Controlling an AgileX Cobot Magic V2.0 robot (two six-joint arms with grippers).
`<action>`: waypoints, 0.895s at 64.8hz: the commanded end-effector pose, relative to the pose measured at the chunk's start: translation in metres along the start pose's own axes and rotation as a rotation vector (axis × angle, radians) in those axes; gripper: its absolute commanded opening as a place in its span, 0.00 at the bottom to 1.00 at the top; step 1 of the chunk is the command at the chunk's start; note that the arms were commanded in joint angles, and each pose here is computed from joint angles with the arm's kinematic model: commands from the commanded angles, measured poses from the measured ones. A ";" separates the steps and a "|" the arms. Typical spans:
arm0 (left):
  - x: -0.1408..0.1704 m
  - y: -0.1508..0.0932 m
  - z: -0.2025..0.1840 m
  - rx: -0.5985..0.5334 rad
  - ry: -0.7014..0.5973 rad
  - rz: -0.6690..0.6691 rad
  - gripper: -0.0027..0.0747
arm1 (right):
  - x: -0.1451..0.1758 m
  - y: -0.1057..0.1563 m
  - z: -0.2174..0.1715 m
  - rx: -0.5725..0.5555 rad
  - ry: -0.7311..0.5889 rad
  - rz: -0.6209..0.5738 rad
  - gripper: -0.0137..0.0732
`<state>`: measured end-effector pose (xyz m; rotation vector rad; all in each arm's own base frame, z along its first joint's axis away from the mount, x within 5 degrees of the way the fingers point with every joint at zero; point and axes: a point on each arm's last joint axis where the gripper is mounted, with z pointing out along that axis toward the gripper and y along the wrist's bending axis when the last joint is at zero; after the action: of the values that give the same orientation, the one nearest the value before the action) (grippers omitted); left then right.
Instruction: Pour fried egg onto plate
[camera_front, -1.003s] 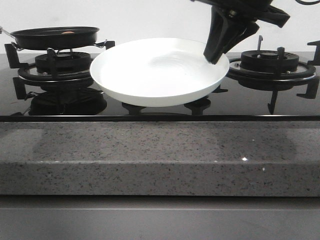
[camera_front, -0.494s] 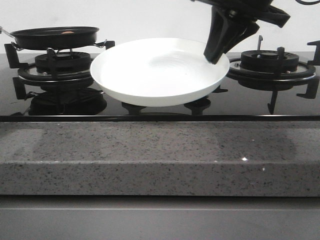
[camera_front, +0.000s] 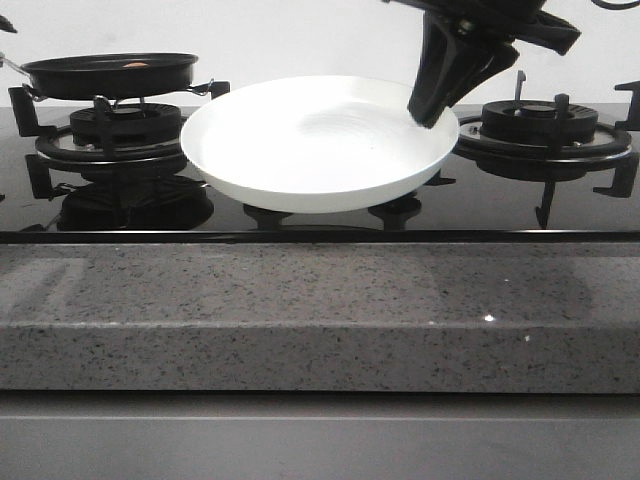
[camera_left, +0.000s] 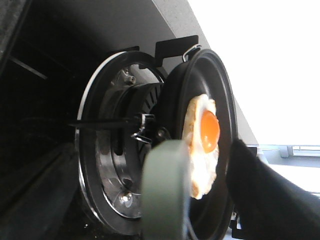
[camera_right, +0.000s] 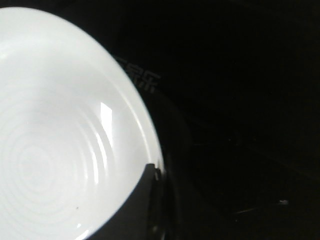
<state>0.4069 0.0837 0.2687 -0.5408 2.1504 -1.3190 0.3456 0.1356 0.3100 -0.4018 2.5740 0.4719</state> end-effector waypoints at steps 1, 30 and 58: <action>-0.004 -0.033 -0.010 0.101 -0.032 0.045 0.77 | -0.010 0.008 -0.024 -0.018 -0.111 -0.009 0.08; -0.003 -0.036 -0.012 0.136 -0.014 0.038 0.47 | -0.010 0.008 -0.024 -0.018 -0.111 -0.009 0.08; -0.006 -0.033 -0.018 0.137 -0.027 0.031 0.44 | -0.010 0.008 -0.024 -0.018 -0.111 -0.009 0.08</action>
<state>0.4070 0.0840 0.2702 -0.5218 2.1391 -1.3818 0.3456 0.1356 0.3100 -0.4018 2.5740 0.4719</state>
